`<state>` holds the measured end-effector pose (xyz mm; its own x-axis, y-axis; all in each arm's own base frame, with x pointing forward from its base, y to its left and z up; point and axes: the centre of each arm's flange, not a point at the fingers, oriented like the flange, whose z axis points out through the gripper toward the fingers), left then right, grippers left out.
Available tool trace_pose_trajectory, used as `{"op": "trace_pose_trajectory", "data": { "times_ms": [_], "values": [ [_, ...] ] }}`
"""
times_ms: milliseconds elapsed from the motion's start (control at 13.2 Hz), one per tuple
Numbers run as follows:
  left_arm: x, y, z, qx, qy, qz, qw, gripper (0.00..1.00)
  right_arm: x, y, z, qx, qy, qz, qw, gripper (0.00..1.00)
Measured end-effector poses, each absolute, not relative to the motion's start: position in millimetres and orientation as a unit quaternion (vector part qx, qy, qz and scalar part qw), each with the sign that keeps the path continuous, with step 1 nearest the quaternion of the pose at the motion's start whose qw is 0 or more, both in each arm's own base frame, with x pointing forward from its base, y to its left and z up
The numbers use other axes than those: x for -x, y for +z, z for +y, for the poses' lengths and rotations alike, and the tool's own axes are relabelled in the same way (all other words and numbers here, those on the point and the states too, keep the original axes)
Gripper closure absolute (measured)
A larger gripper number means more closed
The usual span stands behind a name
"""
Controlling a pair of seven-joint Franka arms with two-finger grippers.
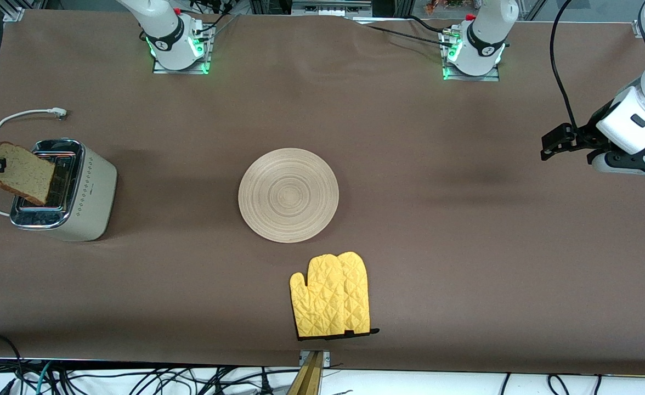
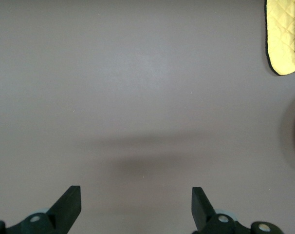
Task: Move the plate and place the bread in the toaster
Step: 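Lower the bread slice into the toaster slot with the right gripper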
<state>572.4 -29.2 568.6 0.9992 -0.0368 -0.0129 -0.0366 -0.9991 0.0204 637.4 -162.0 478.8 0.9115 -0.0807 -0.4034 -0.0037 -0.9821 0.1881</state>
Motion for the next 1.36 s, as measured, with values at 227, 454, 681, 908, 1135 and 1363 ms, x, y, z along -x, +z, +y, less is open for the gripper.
{"op": "trace_pose_trajectory", "data": {
  "times_ms": [227,454,681,908,1135,1363],
  "values": [
    [-572,569,-29,-1.000,-0.007,-0.018,0.010,0.00,-641,459,-162,-0.970,-0.224,-0.020,0.093,0.88],
    [-572,569,-29,-1.000,-0.007,-0.018,0.010,0.00,-646,433,-159,-0.965,-0.242,-0.017,0.096,0.88],
    [-572,569,-29,-1.000,-0.007,-0.018,0.010,0.00,-650,409,-157,-0.964,-0.252,-0.015,0.086,0.88],
    [-572,569,-29,-1.000,-0.007,-0.019,0.010,0.00,-655,386,-160,-0.964,-0.249,-0.014,0.086,0.90],
    [-572,569,-29,-1.000,-0.007,-0.019,0.010,0.00,-659,362,-161,-0.966,-0.248,-0.017,0.071,0.75],
    [-572,569,-30,-1.000,-0.007,-0.019,0.010,0.00,-660,344,-170,-0.966,-0.249,-0.025,0.059,0.43]
  ]
}}
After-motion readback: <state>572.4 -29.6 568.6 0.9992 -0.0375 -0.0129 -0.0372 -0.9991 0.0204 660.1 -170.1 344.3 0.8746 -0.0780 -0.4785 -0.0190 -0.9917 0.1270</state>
